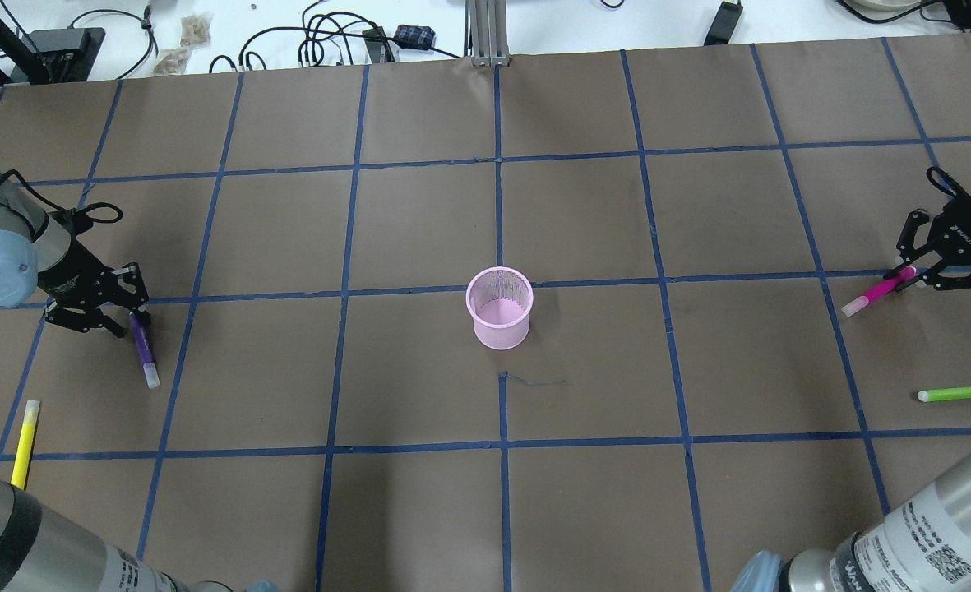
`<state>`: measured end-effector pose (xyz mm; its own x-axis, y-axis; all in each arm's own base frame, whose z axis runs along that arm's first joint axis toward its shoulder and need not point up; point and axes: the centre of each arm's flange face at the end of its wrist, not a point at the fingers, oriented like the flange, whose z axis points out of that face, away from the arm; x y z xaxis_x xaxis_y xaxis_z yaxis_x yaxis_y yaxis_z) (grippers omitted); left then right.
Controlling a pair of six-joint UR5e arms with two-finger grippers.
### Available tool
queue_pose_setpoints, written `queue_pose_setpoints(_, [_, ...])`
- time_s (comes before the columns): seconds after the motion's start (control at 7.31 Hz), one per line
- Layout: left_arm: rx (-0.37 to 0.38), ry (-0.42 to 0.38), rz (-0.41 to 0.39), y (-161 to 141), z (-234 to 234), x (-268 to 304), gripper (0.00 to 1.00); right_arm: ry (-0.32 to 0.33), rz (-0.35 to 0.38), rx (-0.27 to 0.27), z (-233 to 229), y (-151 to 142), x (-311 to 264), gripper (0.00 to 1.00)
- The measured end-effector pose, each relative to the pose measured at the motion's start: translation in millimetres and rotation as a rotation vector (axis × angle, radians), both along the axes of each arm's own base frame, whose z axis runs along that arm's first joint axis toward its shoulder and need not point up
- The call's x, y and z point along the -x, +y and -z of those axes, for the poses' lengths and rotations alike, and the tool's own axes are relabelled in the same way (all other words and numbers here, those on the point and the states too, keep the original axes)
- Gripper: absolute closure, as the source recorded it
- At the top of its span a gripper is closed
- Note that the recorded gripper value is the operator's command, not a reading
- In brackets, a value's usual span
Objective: Insert purple and pink pens into pink cup
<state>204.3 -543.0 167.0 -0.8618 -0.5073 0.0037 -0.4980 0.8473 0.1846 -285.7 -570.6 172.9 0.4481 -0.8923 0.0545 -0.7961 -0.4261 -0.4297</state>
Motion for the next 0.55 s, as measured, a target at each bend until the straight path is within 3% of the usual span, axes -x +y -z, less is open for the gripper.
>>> queue_pose_setpoints(0.27, [0.016,0.010,-0.008,-1.9,-4.4,1.0,1.00,0.019,0.097,0.016,-45.3,-9.6,-24.8,0.98])
queue_pose_setpoints(0.55, [0.067,-0.011,0.000,-10.8,-30.8,2.0,1.00,0.087,0.147,0.034,-120.5,-21.9,-104.5,0.97])
